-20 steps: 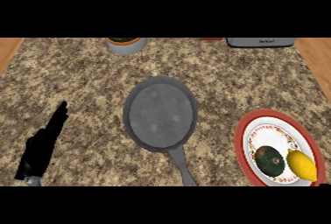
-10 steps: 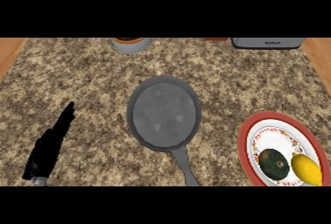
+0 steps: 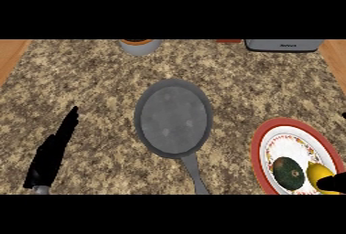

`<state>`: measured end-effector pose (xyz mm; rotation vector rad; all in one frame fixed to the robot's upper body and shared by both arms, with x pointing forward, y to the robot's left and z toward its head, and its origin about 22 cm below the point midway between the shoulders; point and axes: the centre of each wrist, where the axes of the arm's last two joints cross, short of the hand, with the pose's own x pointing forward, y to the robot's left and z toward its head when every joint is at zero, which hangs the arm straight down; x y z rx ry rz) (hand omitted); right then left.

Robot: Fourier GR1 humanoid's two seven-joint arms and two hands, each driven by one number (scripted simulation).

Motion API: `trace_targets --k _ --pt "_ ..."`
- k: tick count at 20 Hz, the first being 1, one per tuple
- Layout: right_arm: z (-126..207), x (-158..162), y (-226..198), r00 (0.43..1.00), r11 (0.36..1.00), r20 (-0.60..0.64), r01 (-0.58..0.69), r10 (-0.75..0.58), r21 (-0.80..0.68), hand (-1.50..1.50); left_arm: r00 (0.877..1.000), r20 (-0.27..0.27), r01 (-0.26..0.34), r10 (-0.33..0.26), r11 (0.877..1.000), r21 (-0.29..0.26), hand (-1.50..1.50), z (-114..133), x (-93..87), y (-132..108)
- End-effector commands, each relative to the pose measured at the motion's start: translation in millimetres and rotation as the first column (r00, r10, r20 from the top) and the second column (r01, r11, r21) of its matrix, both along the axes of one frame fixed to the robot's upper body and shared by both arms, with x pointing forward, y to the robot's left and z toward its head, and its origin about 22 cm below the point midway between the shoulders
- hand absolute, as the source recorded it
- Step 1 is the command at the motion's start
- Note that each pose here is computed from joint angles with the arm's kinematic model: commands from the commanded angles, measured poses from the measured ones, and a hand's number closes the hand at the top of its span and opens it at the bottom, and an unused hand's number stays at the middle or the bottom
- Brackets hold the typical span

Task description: Pick the squash from the plate and place it in the pan

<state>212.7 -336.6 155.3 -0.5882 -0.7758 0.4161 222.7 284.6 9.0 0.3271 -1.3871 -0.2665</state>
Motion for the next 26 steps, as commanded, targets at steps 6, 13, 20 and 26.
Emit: trace_targets --k 6,13,20,26 --pt "-13.9 6.2 13.9 0.961 0.993 -0.261 -0.11 0.094 -0.048 -1.5 1.0 -0.019 -0.019 0.019 1.0 0.003 0.0 -17.4 -9.8 -0.5" --pt "-29.8 45.8 45.0 0.949 0.995 -0.305 -0.097 0.081 -0.039 -1.5 1.0 -0.014 -0.014 0.014 1.0 -0.003 0.0 -9.0 -13.7 0.3" --pt "-45.0 32.9 49.3 0.915 0.989 -0.398 -0.117 0.072 -0.089 -1.5 1.0 0.006 0.004 -0.004 1.0 -0.006 0.0 4.4 2.4 7.7" --pt "-62.4 31.2 47.1 0.906 0.99 -0.42 -0.1 0.05 -0.097 -1.5 1.0 -0.001 -0.01 0.01 1.0 -0.005 0.0 -16.2 -11.3 -4.6"
